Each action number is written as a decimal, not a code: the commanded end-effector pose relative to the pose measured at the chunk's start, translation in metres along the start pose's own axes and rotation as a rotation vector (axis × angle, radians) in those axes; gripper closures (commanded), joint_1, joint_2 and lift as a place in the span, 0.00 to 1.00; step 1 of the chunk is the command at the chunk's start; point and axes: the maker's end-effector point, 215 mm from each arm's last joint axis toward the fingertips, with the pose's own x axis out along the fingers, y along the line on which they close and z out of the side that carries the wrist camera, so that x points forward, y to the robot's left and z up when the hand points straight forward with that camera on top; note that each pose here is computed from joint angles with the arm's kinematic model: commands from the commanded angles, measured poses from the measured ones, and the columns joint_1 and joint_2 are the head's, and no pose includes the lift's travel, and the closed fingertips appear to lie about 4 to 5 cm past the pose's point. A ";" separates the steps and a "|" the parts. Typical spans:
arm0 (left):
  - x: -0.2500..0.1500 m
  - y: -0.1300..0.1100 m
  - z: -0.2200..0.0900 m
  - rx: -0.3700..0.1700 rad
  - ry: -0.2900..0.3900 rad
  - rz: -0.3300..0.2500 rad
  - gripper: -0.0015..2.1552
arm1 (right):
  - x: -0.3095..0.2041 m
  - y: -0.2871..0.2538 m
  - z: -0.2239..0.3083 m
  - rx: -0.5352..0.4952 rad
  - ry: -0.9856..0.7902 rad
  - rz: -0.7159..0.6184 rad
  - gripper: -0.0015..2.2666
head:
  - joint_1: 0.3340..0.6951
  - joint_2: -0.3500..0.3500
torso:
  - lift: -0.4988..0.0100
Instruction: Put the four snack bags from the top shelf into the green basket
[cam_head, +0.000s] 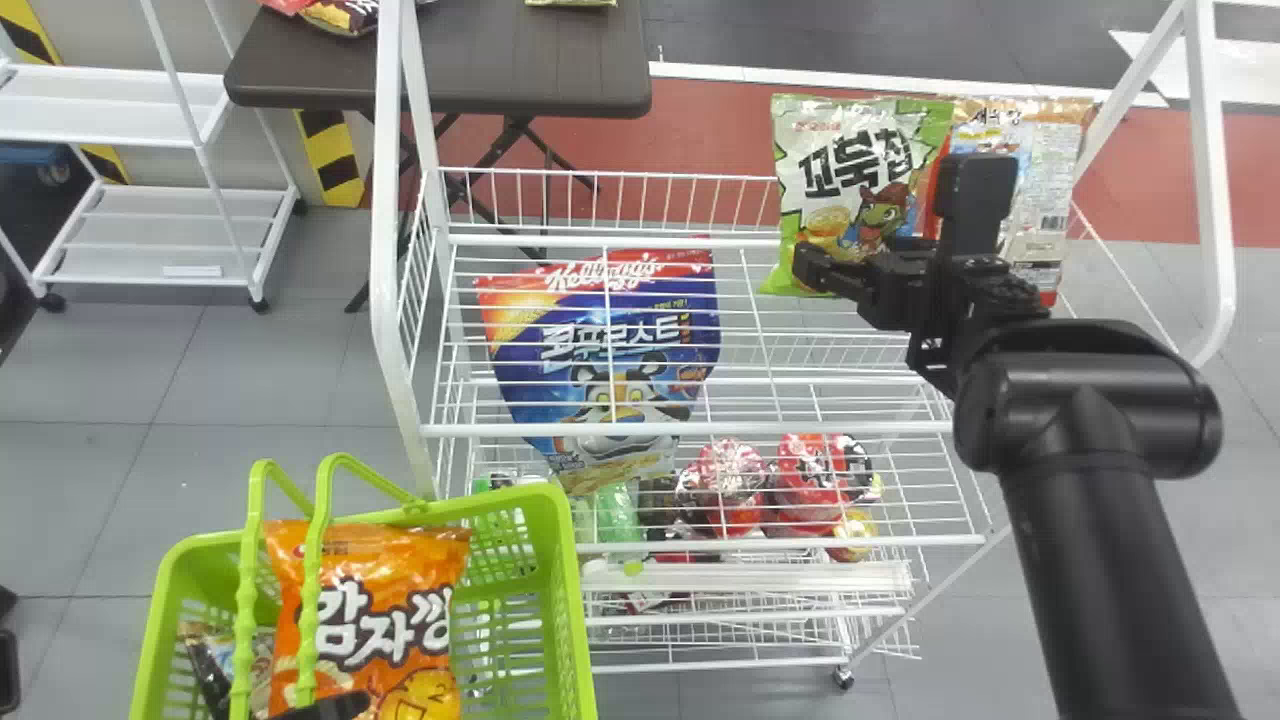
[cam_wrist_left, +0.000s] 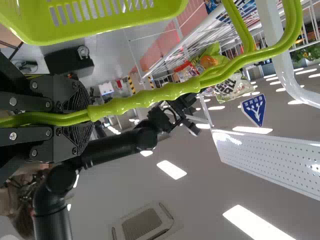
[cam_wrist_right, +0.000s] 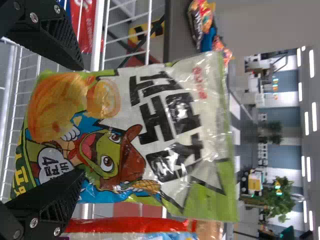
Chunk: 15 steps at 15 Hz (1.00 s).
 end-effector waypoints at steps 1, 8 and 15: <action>-0.001 -0.002 -0.002 -0.002 0.000 -0.007 1.00 | 0.012 0.000 0.004 -0.051 0.000 -0.023 0.12 | 1.00 0.36 | 0.98; -0.003 -0.002 -0.001 -0.002 -0.003 -0.003 1.00 | 0.012 0.001 -0.009 -0.057 0.016 -0.032 0.98 | 1.00 0.37 | 0.98; -0.001 -0.002 -0.003 -0.005 -0.002 -0.007 1.00 | -0.041 0.019 0.034 -0.009 -0.144 0.036 0.99 | 1.00 0.37 | 0.98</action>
